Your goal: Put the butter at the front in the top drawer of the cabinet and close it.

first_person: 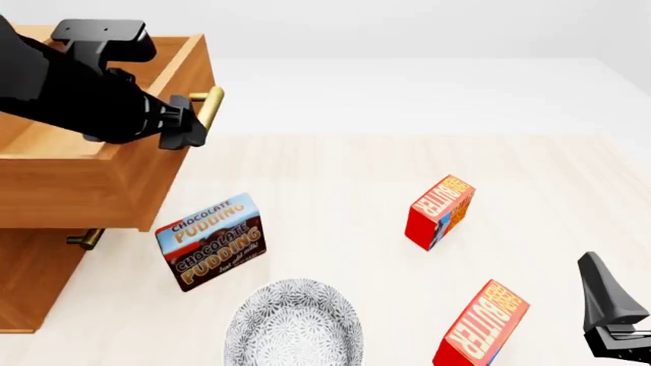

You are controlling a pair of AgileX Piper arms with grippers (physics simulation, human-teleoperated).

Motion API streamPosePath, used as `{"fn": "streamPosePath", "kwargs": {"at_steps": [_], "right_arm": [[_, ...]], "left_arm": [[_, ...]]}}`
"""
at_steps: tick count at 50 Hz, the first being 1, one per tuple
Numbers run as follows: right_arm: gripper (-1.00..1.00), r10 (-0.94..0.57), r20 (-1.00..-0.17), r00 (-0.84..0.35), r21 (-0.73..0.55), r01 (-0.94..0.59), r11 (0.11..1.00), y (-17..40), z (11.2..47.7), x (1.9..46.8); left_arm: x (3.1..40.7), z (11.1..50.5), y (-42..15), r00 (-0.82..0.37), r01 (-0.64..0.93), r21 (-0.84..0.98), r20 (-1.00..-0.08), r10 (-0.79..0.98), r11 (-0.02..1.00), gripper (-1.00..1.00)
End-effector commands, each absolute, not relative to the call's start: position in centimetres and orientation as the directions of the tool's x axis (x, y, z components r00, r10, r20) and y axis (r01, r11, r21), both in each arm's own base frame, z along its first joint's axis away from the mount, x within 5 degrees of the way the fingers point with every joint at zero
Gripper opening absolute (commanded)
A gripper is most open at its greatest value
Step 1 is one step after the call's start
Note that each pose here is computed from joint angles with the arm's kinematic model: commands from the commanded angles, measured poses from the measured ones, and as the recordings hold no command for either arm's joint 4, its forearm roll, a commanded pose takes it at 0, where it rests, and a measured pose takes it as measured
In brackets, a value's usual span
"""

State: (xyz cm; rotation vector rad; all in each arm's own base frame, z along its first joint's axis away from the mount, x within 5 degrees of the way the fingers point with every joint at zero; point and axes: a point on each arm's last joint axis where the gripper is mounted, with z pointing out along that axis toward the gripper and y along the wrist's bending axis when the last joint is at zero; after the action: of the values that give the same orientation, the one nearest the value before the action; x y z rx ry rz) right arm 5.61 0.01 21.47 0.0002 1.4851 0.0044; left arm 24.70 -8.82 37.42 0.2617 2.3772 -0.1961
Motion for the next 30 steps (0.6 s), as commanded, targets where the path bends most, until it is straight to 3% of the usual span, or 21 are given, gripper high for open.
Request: {"fn": "streamPosePath", "kwargs": {"at_steps": [1,30], "right_arm": [[1.00,0.003,-0.996,0.086,0.002,-0.003,1.000,0.0,21.5,5.6],[1.00,0.003,-0.996,0.086,0.002,-0.003,1.000,0.0,21.5,5.6]], "left_arm": [[25.2,38.0,-11.4,-0.686,0.351,-0.064,-0.697,0.210,0.934,1.00],[22.3,45.6,-7.8,-0.598,0.366,0.043,-0.754,0.271,0.930,1.00]]}}
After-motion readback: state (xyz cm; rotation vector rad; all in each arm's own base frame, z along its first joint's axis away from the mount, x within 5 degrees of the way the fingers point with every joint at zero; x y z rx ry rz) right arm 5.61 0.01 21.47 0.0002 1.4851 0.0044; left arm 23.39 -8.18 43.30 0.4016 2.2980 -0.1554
